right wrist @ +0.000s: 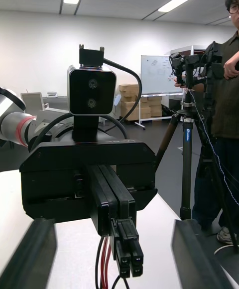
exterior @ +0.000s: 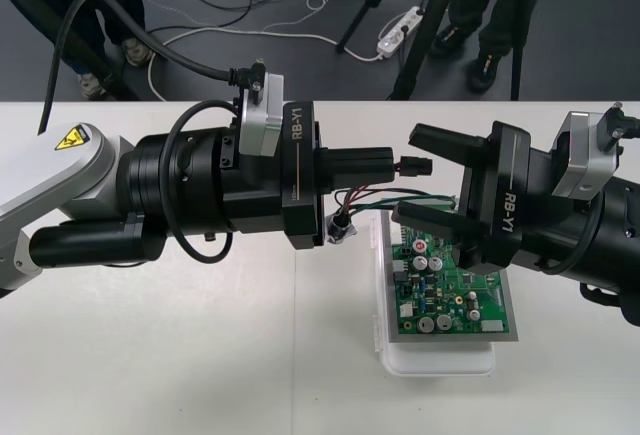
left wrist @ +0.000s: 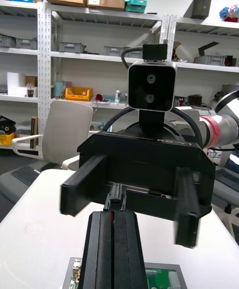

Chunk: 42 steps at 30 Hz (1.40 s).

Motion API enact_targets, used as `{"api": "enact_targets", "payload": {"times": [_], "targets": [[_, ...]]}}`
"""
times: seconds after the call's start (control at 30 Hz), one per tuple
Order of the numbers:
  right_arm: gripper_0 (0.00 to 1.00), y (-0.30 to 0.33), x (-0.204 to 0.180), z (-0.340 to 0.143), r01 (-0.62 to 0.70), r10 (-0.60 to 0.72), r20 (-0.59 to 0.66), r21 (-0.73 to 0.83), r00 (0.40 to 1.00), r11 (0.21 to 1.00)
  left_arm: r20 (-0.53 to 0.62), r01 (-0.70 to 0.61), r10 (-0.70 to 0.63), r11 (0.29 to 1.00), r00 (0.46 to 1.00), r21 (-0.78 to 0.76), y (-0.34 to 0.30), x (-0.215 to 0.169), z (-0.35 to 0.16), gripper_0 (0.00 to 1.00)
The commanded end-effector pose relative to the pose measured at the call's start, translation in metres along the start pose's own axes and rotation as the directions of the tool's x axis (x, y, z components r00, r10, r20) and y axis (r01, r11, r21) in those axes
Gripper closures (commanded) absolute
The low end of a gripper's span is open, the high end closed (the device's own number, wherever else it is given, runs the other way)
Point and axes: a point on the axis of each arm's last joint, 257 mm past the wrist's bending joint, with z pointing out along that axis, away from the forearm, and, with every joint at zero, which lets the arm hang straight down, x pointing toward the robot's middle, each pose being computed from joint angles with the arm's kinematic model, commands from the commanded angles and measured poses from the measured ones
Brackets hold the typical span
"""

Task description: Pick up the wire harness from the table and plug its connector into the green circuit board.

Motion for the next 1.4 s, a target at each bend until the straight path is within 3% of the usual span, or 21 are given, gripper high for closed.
{"api": "enact_targets", "payload": {"times": [0.03, 0.67, 1.07, 1.4], "targets": [[0.0, 0.01, -0.014, 0.011, -0.018, 0.019, 0.027, -0.029, 0.999, 0.999, 0.044, -0.082, 0.081, 0.997, 0.996, 0.014, -0.004, -0.023, 0.016, 1.0], [0.0, -0.006, -0.014, 0.003, -0.005, 0.005, -0.012, 0.004, 1.0, 1.0, -0.006, -0.078, 0.078, 0.997, 0.997, -0.021, -0.002, 0.003, -0.004, 1.0], [0.0, -0.031, -0.009, -0.019, 0.025, -0.022, -0.096, 0.03, 0.995, 0.999, -0.048, -0.031, 0.033, 0.999, 0.998, 0.032, -0.006, 0.047, -0.037, 1.0], [0.0, -0.049, 0.017, -0.054, 0.031, -0.028, -0.24, 0.007, 0.97, 0.999, -0.046, -0.041, 0.045, 0.995, 0.998, 0.088, -0.008, 0.08, -0.072, 1.0]]}}
